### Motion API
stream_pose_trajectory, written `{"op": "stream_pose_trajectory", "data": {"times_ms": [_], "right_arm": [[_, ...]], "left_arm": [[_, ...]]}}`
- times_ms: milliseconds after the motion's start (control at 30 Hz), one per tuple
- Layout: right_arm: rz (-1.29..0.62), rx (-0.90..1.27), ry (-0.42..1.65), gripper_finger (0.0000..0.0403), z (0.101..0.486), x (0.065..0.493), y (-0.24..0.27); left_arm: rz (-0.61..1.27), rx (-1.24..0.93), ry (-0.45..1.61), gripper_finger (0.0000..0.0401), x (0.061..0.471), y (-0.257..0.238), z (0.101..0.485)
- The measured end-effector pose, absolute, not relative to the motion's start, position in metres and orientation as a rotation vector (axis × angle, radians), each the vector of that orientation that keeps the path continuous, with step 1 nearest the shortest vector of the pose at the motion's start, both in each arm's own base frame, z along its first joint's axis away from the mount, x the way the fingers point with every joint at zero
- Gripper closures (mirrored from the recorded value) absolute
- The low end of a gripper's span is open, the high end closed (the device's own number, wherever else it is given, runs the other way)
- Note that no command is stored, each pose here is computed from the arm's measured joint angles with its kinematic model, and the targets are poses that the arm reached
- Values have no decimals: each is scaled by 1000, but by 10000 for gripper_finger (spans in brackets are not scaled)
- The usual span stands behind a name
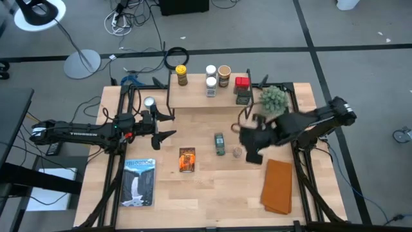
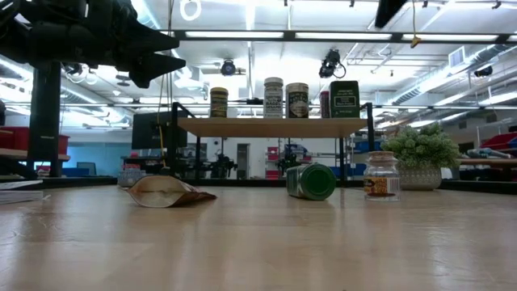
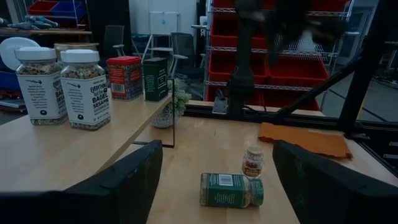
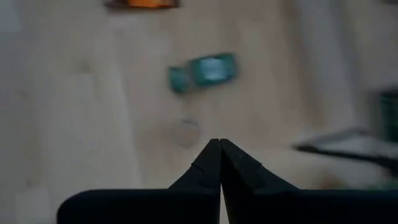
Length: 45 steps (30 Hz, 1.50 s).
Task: Shelf spices
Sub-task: Put the brown bottle seasoning on the shelf
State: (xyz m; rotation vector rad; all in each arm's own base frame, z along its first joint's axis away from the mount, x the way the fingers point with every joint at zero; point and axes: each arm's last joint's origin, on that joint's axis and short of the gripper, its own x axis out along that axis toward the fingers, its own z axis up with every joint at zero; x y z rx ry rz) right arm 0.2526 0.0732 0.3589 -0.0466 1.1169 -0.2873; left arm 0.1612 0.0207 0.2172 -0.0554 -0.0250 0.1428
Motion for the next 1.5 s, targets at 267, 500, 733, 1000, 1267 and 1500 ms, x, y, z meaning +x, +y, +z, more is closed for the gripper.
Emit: {"op": "stream_pose_trajectory", "data": {"times_ms": [267,500,733,1000,1267,1500], "right_arm": [[-101,90,868,401,264,283,106],[-58,283,597,401,202,279,107],[-158,379,557,402,176,265,102],[-239,343,516,402,176,260,110],[-328,416,506,403,177,251,113],[-483,544,502,403,194,228,100]], "left_arm": [[142,-56,-25,92,161,21,217],[142,-55,-25,92,161,21,217],[142,-56,-24,92,161,21,217],[142,-55,-25,92,161,21,217],[142,-55,-25,92,161,21,217],[142,-56,-24,92,161,21,217]]}}
